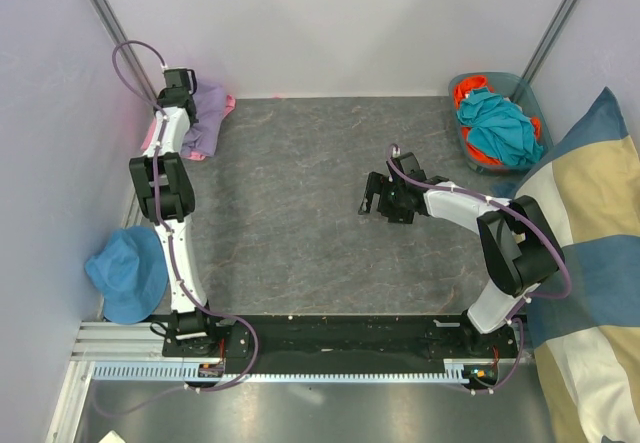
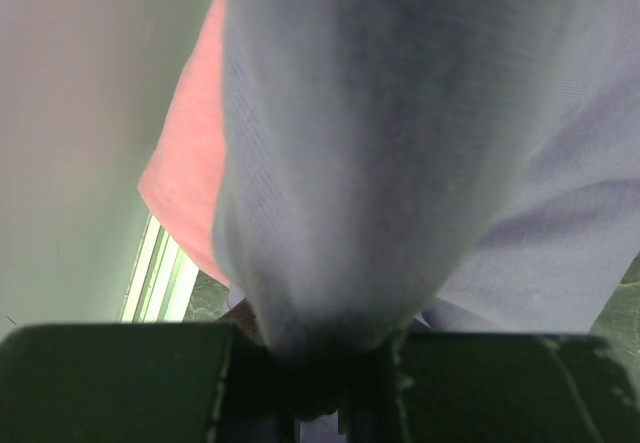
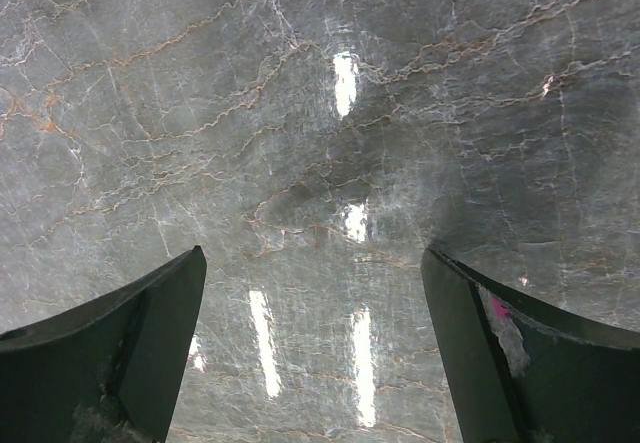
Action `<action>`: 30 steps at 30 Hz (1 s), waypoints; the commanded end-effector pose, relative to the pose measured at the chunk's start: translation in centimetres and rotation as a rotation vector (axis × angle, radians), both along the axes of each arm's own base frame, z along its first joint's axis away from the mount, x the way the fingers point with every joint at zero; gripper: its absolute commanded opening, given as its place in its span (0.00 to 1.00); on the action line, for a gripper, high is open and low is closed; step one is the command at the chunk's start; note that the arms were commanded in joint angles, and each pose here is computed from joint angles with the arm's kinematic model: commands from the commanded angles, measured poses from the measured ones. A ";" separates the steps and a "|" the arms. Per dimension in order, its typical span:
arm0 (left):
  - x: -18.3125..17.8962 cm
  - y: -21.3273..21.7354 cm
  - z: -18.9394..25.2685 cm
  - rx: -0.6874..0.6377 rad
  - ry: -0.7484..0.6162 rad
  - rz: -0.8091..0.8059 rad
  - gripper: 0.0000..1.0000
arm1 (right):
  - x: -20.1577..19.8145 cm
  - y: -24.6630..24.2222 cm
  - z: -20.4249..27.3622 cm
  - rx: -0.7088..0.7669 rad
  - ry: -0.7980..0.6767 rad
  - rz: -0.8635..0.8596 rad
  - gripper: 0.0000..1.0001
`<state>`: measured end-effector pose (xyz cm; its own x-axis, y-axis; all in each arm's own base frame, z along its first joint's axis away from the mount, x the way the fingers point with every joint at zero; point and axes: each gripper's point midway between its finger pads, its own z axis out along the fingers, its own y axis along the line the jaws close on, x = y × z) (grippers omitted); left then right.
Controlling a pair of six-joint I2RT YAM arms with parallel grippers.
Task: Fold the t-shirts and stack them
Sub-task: Put the neatly folded tshirt into the corner of the board with the left arm
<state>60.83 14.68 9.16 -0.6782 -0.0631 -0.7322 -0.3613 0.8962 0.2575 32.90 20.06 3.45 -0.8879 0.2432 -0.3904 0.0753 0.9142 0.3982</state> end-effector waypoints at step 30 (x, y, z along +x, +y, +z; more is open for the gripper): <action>-2.4 0.9 9.6 0.051 -0.338 0.224 1.00 | -0.2 0.8 -0.8 0.033 0.012 0.021 0.98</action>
